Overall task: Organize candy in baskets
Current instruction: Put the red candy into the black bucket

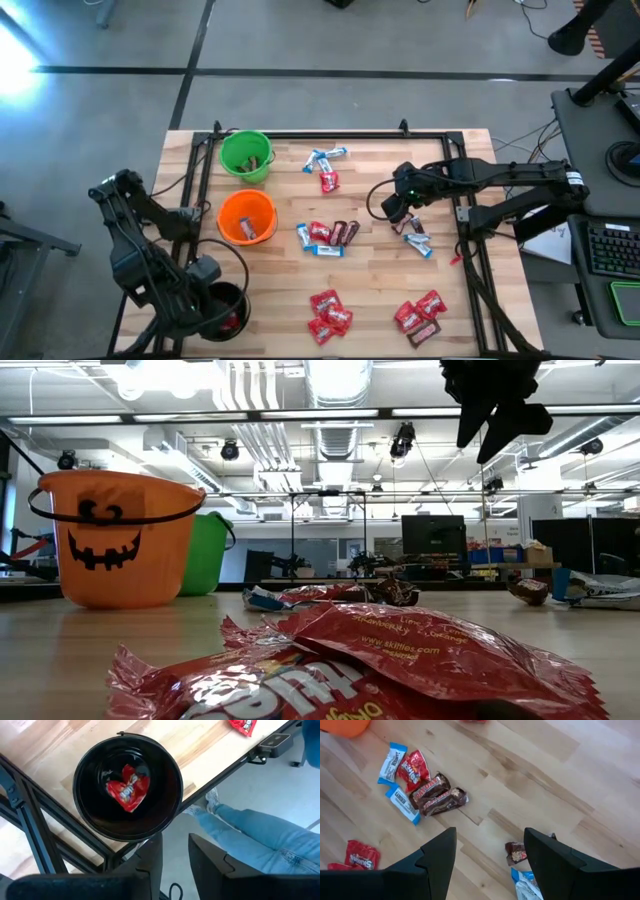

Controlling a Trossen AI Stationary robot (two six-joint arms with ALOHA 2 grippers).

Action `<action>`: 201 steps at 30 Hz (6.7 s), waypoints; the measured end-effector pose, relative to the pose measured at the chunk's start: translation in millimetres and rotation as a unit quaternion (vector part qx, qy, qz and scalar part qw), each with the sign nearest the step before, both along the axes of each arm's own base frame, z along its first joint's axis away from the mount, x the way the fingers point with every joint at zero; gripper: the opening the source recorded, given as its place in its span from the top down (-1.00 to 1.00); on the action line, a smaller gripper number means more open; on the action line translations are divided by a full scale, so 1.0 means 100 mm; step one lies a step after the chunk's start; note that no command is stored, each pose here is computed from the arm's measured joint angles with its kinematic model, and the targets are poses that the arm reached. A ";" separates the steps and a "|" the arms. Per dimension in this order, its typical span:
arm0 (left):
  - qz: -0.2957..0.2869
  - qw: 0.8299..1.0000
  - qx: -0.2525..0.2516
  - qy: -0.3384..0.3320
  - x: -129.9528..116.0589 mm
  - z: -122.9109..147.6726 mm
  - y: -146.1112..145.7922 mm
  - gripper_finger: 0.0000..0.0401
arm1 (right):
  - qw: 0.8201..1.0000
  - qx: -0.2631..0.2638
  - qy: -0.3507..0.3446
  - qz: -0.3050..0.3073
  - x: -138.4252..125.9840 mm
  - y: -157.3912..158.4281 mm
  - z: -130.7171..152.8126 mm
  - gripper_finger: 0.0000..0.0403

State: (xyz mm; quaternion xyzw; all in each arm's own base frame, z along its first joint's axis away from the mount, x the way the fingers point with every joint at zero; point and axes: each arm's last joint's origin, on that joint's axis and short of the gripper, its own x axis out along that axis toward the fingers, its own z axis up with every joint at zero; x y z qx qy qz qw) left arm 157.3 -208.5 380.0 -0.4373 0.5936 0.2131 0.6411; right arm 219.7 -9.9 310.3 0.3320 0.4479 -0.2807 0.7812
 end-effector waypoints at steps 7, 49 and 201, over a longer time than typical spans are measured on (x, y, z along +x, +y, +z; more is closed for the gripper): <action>0.009 0.999 0.029 -0.041 0.05 0.01 0.04 0.60 | 1.000 -0.005 -0.007 0.006 0.01 0.00 0.01 -0.11; -0.022 0.931 0.304 -0.202 0.63 0.54 1.24 0.60 | 0.998 -0.050 -0.036 0.013 0.21 -0.10 -0.03 -0.11; -0.091 0.886 0.396 -0.222 0.66 0.43 2.15 0.60 | 0.971 -0.045 -0.230 0.040 1.22 -0.25 0.16 0.96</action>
